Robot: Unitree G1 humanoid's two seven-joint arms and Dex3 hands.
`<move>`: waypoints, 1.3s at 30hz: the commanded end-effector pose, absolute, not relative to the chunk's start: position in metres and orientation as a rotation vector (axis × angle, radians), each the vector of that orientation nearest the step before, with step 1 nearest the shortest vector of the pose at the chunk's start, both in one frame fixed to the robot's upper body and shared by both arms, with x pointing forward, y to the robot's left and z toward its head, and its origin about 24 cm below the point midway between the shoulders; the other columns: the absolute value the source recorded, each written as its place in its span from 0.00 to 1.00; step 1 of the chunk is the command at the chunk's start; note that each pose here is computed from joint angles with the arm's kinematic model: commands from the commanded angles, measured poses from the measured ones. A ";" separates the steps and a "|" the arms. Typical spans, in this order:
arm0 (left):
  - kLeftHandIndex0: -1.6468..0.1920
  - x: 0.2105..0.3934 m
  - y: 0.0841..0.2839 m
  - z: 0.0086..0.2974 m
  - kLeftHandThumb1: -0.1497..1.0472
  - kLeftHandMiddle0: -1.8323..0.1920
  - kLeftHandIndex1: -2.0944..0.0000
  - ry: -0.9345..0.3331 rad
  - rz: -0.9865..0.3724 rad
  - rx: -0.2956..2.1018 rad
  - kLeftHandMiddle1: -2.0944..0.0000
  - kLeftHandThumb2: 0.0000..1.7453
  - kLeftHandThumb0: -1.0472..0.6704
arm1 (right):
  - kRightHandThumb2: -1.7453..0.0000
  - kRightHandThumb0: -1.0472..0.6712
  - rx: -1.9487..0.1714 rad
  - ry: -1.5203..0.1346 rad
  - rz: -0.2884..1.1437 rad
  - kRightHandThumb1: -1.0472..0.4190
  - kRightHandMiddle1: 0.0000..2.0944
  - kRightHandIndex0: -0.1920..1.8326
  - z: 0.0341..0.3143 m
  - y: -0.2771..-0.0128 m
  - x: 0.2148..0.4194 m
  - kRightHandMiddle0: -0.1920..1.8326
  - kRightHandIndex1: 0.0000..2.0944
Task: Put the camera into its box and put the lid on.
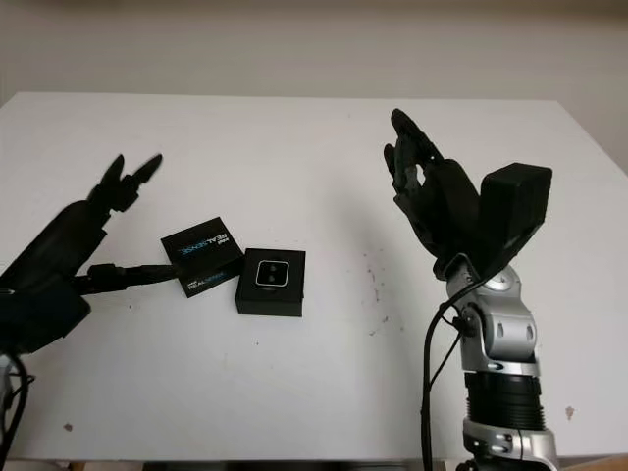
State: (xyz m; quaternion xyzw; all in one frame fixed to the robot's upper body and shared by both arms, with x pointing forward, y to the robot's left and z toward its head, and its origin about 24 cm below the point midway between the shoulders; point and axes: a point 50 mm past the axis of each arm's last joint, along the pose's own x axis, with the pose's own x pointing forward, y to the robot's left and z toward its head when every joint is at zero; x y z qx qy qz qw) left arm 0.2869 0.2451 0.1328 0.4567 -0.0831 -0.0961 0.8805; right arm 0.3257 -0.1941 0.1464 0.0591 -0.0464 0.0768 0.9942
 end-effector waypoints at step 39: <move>0.73 0.321 0.220 0.089 1.00 0.78 0.95 -0.191 -0.350 1.031 0.95 0.06 0.43 | 0.61 0.19 0.181 -0.074 0.126 0.00 0.26 0.11 0.144 -0.194 0.323 0.00 0.03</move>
